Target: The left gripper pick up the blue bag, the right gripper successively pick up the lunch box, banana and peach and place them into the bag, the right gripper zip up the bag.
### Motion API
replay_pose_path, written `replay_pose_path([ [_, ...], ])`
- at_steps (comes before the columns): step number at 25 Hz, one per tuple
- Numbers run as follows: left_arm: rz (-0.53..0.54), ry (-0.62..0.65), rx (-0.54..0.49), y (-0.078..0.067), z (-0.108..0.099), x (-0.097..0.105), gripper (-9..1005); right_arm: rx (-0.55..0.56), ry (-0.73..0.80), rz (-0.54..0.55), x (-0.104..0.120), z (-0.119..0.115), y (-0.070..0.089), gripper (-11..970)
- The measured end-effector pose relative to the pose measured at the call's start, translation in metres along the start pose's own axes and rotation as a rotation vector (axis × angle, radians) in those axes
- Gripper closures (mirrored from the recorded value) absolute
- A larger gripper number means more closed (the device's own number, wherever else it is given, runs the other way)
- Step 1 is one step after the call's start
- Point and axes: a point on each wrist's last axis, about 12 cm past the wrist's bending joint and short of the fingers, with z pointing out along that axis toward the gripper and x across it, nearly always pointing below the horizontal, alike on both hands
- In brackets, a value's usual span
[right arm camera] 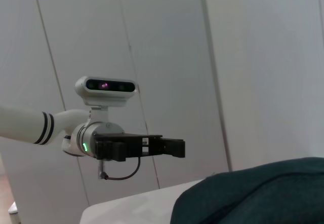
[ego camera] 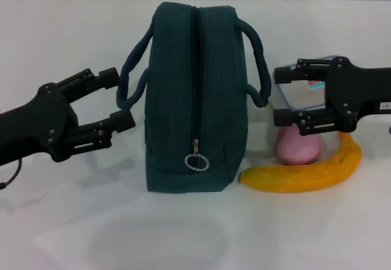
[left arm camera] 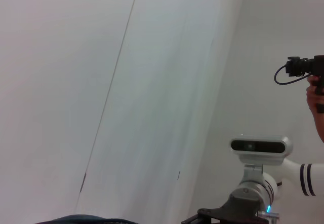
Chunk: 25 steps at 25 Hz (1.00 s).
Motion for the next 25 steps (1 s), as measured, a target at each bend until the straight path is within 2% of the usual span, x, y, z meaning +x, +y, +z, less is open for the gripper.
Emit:
replay_pose_path([
  [4, -0.012, 0.000, 0.008, 0.003, 0.004, -0.004, 105, 0.010, -0.006, 0.010, 0.003, -0.004, 0.002, 144],
  [7, -0.069, 0.017, -0.012, 0.014, 0.006, -0.019, 105, 0.016, -0.010, 0.017, 0.005, -0.006, 0.003, 144],
  [11, -0.203, 0.137, -0.104, 0.038, 0.013, -0.053, 106, 0.023, -0.009, 0.025, 0.009, -0.010, 0.005, 144],
  [15, -0.330, 0.293, -0.162, 0.050, 0.031, -0.074, 106, 0.051, -0.008, 0.038, 0.017, -0.020, 0.009, 144],
  [21, -0.396, 0.458, -0.274, 0.054, 0.061, -0.106, 107, 0.109, -0.032, 0.050, 0.030, -0.036, 0.017, 144],
  [25, -0.414, 0.529, -0.302, 0.054, 0.079, -0.113, 107, 0.123, -0.041, 0.065, 0.036, -0.043, 0.022, 144],
])
